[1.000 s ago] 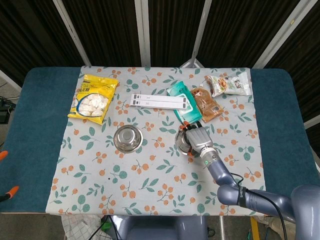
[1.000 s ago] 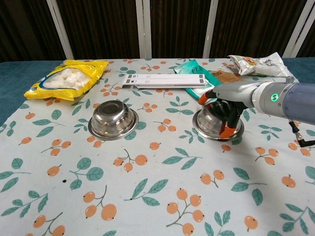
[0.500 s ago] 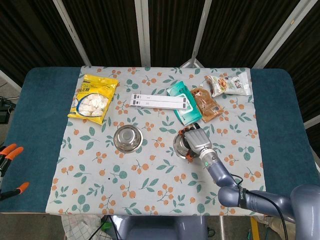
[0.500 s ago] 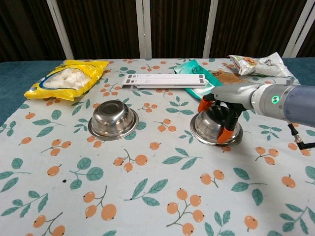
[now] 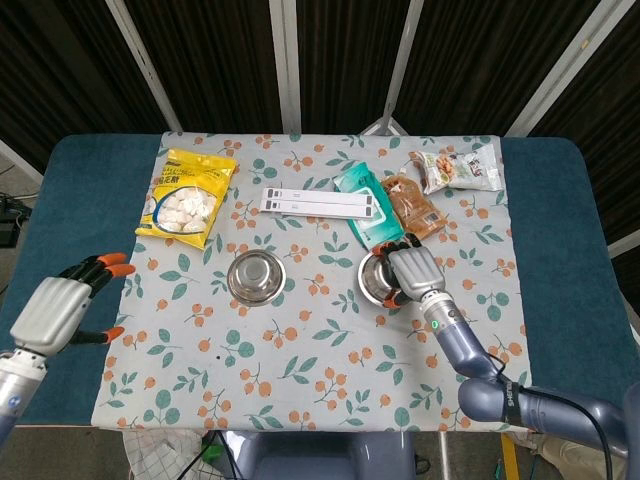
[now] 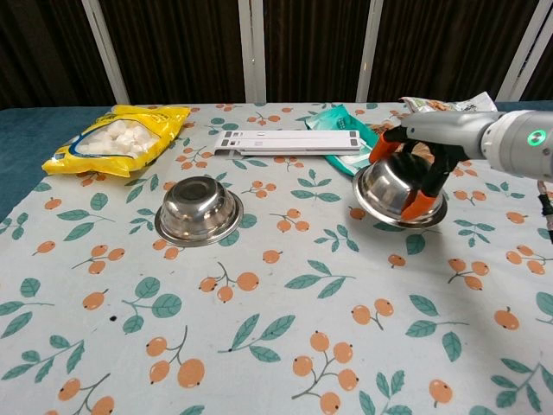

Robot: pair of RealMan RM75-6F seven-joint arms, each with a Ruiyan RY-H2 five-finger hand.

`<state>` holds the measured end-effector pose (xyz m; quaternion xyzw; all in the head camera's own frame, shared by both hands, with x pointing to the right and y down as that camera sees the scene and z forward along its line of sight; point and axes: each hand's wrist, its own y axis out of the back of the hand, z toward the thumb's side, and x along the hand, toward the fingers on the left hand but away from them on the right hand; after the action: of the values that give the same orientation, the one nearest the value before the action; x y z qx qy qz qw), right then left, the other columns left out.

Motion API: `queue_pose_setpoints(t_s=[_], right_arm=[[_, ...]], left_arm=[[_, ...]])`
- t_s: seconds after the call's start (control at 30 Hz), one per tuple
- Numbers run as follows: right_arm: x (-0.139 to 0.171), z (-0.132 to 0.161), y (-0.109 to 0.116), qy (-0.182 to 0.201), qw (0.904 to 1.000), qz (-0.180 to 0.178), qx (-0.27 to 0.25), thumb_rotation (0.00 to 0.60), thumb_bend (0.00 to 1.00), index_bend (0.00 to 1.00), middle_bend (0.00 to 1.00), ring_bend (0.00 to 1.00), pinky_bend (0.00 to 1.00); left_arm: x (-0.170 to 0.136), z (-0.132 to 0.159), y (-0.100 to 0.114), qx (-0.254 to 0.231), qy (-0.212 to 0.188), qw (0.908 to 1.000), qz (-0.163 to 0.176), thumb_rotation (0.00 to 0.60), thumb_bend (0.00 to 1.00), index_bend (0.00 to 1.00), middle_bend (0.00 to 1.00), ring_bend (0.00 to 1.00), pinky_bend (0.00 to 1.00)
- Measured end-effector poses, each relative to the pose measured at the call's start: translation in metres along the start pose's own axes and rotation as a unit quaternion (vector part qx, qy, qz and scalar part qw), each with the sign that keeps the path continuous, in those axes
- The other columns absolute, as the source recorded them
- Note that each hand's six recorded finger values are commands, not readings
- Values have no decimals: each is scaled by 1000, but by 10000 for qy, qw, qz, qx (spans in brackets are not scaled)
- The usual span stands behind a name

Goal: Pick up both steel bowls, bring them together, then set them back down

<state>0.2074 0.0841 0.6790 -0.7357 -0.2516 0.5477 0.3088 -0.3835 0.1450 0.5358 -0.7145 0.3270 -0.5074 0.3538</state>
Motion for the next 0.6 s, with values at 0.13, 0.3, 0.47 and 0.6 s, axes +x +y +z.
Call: queue_pose_setpoints(t_s=[0.13,0.3,0.47,0.6], right_arm=[[12,-18,19,-110,9996,-225,-138,600,91,352,328,377,87],[27,-43,39,-274,9984,-435,-222,600,92,352,328,377,87],[44,-64,56,-392,9969,-599,-338,600,91,352,328,377,87],[54,-75,65,-419,9960,-694,-382,600,91,352,328,377,87]], left_arm=[[34,15,-11,-17,-101,9993,-362,600,25,185,5,8,131],[66,29,-35,-62,-179,9974,-693,600,1,168,0,0,92],[95,45,-63,-126,-279,9949,-959,600,0,160,0,0,84],[115,60,-84,-175,-385,9933,-1076,600,0,157,0,0,85]])
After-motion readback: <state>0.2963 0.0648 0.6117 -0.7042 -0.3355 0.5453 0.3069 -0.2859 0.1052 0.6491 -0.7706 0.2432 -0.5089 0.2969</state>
